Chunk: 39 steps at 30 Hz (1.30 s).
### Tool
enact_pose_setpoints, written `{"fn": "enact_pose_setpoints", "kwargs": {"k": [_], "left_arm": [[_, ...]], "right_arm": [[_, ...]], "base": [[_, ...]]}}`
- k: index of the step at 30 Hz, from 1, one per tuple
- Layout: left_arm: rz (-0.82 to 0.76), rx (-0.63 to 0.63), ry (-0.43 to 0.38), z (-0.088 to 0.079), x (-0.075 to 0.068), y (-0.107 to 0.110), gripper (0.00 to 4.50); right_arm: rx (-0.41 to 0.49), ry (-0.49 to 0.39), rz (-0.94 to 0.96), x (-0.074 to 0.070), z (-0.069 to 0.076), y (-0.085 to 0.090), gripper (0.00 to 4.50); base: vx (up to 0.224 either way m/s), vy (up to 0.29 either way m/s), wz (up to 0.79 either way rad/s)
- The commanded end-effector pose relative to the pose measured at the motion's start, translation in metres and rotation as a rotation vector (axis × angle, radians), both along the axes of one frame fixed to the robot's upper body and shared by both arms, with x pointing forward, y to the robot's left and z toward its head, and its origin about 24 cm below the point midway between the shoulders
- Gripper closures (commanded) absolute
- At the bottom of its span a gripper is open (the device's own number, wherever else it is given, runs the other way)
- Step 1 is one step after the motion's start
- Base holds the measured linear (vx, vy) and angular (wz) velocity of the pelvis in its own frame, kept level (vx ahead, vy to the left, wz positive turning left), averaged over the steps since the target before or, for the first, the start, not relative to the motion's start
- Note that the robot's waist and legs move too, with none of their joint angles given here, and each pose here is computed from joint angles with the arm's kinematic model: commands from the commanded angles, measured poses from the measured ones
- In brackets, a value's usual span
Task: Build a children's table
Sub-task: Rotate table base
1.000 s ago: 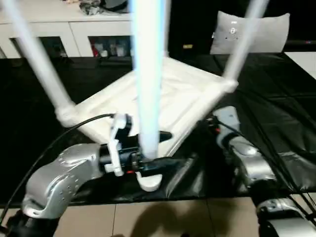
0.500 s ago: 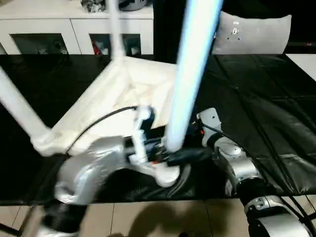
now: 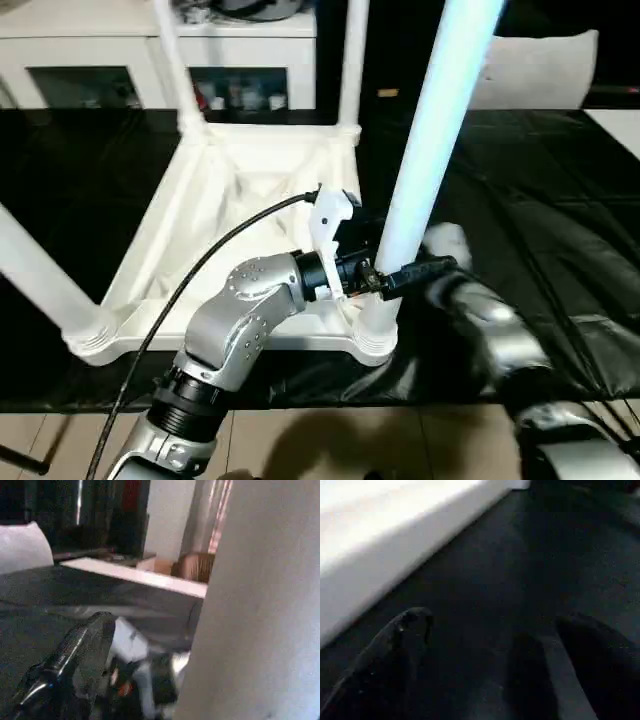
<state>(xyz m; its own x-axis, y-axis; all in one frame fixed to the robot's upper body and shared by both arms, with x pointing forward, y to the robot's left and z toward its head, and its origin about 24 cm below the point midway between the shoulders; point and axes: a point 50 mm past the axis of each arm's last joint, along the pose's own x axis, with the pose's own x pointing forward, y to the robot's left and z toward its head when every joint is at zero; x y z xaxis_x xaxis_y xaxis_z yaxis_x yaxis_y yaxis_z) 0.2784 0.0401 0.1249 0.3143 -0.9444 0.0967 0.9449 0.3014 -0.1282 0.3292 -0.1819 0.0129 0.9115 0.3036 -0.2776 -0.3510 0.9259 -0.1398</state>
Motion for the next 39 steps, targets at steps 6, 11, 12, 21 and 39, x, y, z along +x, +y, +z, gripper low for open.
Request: {"fn": "enact_pose_setpoints", "kwargs": {"k": [6,11,12,21,39], "left_arm": [[-0.106,0.162,0.013,-0.026,-0.011,0.042,0.04],[-0.187,0.259,0.038,-0.034,-0.013,0.065,0.2],[-0.214,0.315,0.05,-0.038,-0.013,0.07,0.2],[-0.281,0.583,-0.021,-0.063,-0.007,0.085,1.01],[-0.274,0.63,0.035,-0.08,0.011,0.088,2.54]], "right_arm": [[-0.023,-0.054,0.026,-0.007,0.025,-0.034,0.0],[0.034,-0.101,0.208,-0.022,0.042,-0.033,0.0],[0.035,-0.101,0.252,-0.026,0.045,-0.033,0.0],[0.0,-0.03,0.507,-0.055,0.051,-0.029,0.0],[0.077,0.162,0.743,-0.084,0.06,-0.014,0.0]], "base": [[0.0,0.0,0.0],[0.0,0.0,0.0],[0.0,0.0,0.0],[0.0,0.0,0.0],[0.0,0.0,0.0]]}}
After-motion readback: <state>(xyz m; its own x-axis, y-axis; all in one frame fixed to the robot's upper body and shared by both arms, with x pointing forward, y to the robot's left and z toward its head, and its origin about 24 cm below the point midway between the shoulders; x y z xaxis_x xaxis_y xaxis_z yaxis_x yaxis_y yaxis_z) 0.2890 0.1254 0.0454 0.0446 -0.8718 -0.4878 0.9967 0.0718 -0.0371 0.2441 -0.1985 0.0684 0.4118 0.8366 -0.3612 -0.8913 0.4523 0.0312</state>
